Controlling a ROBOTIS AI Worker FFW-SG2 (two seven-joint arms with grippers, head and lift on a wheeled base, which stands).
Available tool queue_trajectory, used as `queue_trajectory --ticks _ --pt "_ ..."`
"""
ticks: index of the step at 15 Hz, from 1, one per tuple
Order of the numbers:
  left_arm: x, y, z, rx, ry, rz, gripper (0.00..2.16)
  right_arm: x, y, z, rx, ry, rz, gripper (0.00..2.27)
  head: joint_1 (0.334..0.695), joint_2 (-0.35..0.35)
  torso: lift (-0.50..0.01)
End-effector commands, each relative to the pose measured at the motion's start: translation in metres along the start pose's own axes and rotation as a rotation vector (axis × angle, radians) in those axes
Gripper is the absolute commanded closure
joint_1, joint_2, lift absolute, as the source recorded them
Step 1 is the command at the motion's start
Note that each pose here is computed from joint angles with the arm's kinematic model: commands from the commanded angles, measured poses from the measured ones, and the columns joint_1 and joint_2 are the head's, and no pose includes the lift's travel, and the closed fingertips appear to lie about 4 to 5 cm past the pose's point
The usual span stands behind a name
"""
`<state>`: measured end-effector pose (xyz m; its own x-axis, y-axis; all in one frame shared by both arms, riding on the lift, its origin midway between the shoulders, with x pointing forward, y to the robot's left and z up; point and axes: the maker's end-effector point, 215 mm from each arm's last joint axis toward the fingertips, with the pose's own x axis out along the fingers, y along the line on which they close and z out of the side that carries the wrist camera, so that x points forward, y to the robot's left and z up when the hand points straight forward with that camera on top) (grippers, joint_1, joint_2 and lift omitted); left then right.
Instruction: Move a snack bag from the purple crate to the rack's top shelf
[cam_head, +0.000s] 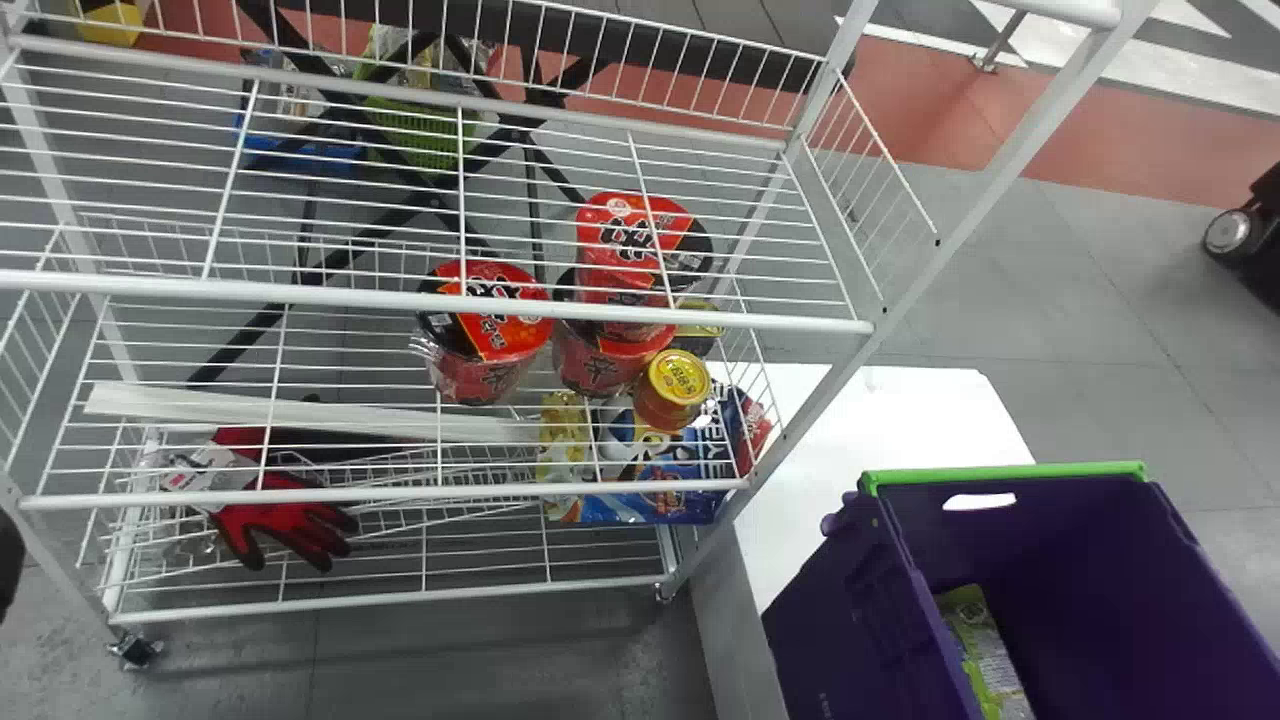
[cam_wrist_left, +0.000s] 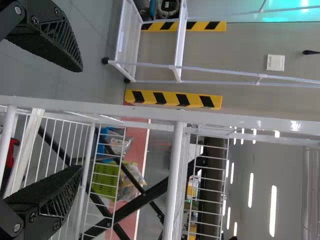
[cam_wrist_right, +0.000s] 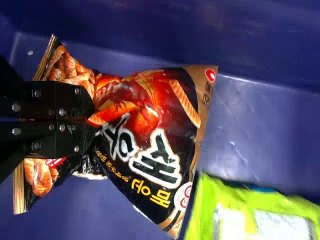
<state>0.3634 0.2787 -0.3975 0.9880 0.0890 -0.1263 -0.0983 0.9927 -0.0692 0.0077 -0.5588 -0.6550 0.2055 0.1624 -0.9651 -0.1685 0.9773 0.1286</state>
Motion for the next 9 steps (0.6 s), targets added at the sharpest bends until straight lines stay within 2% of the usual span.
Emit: queue_trajectory --ticks 1,9 --pt "0.002 -0.002 -0.002 -0.001 0.005 -0.002 0.13 -0.006 -0.009 0.004 0.002 -0.017 -0.019 1.65 0.695 -0.350 -0.434" --pt "0.003 -0.013 -0.007 0.007 0.026 -0.015 0.13 -0.017 -0.023 0.037 -0.015 -0.079 -0.057 1.65 0.695 -0.350 -0.403"
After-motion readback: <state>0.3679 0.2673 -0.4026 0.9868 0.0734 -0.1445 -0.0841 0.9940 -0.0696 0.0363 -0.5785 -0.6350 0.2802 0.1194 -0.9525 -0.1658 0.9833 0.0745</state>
